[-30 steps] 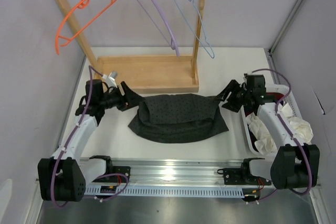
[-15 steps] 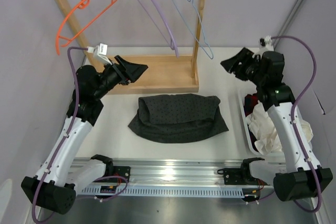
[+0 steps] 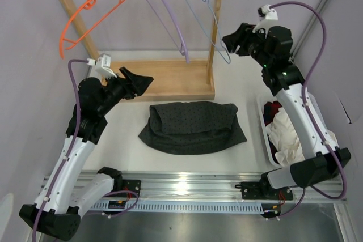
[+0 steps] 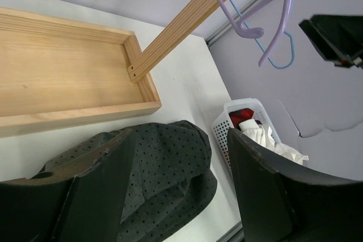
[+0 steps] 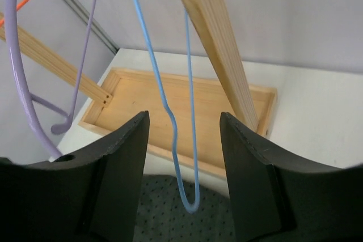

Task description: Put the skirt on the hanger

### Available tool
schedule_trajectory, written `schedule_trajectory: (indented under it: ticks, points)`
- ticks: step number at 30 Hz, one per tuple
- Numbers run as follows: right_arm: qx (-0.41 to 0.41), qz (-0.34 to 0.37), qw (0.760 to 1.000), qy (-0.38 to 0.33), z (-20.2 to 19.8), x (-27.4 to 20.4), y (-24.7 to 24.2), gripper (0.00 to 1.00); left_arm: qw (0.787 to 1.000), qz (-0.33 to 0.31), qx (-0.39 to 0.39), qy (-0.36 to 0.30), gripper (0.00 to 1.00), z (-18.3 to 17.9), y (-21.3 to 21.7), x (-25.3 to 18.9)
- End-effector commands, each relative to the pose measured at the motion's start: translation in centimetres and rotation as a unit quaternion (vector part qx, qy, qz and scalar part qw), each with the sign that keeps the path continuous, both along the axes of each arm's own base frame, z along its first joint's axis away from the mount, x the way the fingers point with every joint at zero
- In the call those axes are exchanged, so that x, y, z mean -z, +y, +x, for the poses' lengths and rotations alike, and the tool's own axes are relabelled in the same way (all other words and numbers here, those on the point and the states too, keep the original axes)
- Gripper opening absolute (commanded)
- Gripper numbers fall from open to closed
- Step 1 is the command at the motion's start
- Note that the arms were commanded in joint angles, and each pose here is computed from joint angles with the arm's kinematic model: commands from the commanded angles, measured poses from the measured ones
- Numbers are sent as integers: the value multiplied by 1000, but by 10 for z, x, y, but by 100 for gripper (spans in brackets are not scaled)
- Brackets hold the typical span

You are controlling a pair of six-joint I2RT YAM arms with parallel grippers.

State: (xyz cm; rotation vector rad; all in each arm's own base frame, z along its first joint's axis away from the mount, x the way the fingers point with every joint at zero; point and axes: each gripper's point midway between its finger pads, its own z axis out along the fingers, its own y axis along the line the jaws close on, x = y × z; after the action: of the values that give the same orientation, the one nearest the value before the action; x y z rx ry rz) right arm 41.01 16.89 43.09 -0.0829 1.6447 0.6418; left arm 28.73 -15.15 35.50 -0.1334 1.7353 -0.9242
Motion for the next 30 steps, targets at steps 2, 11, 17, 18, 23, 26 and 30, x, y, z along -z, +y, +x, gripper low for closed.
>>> schedule_trajectory:
  ticks: [2,11,17,18,23,26,30]
  points:
    - [-12,-45,996,-71,17,-37,27,57,1000,19,4,2,71,-6,1,12]
    - [11,-97,993,-68,50,-27,63,50,1000,24,15,3,71,-9,-1,15]
    - [27,-112,991,-73,56,-22,72,31,999,31,10,1,71,-12,3,10]
    - [27,-115,990,-72,58,-19,75,27,999,34,10,-1,71,-12,3,9]
    - [45,-119,988,-83,66,-25,75,0,999,33,11,-7,71,-14,3,0]
    - [49,-118,987,-97,69,-33,76,0,999,34,11,-12,71,-15,3,-5]
    - [51,-109,985,-120,65,-47,79,0,999,37,12,-17,71,-17,4,-9]
